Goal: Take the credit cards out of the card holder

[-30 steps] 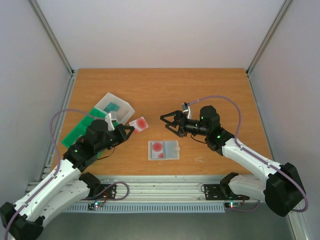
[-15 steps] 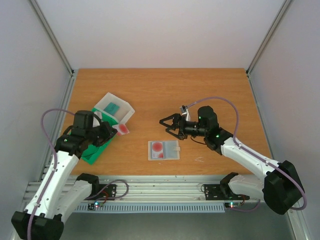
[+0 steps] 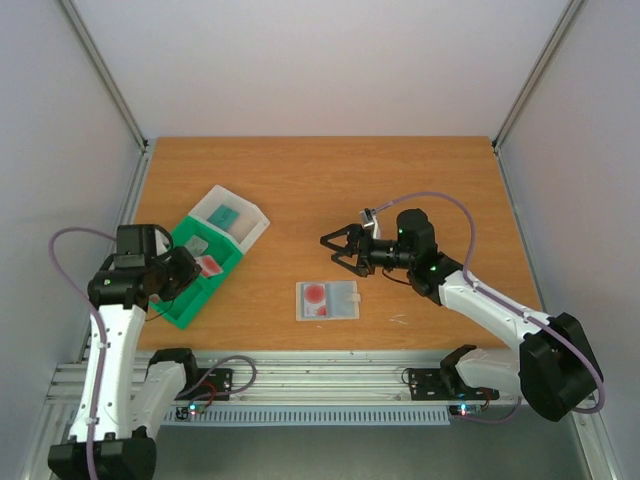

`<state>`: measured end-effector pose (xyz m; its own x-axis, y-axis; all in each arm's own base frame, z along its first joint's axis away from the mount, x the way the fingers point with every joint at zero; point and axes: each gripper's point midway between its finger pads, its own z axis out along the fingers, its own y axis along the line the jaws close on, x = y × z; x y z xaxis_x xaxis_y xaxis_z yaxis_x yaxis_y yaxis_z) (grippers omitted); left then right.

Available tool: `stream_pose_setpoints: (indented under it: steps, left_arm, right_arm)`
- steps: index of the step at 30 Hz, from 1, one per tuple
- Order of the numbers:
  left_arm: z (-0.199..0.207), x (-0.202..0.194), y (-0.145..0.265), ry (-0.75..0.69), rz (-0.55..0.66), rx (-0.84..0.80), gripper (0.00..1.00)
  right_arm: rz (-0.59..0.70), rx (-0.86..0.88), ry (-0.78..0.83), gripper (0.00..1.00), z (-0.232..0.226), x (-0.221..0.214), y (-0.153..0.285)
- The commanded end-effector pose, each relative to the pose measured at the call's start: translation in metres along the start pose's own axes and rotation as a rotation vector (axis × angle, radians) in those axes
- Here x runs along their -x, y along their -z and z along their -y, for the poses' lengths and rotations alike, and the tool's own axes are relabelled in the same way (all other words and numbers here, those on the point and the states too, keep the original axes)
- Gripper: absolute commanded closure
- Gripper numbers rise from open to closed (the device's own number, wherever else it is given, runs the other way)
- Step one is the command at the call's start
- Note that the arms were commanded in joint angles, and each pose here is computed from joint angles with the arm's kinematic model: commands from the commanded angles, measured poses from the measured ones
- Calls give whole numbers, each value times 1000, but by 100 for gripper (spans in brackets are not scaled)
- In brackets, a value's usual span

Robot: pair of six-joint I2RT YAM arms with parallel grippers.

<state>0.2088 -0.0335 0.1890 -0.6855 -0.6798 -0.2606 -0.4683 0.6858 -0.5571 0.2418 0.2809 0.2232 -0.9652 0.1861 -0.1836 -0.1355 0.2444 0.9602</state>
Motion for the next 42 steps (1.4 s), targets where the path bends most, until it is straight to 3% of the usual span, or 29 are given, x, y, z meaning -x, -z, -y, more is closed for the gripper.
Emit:
stream_pose_setpoints:
  steps: [1, 12, 26, 42]
  left_arm:
    - [-26, 12, 18, 34, 91, 119, 100]
    - [-57, 46, 7, 178, 92, 176, 100]
    - [-72, 61, 28, 148, 163, 281, 99]
    - [-86, 78, -38, 152, 2, 249, 100]
  right_arm:
    - [-12, 36, -33, 2, 8, 7, 2]
    - [7, 105, -103, 2, 16, 25, 12]
    - [25, 130, -92, 1, 10, 33, 17]
    - [23, 126, -76, 1, 5, 31, 20]
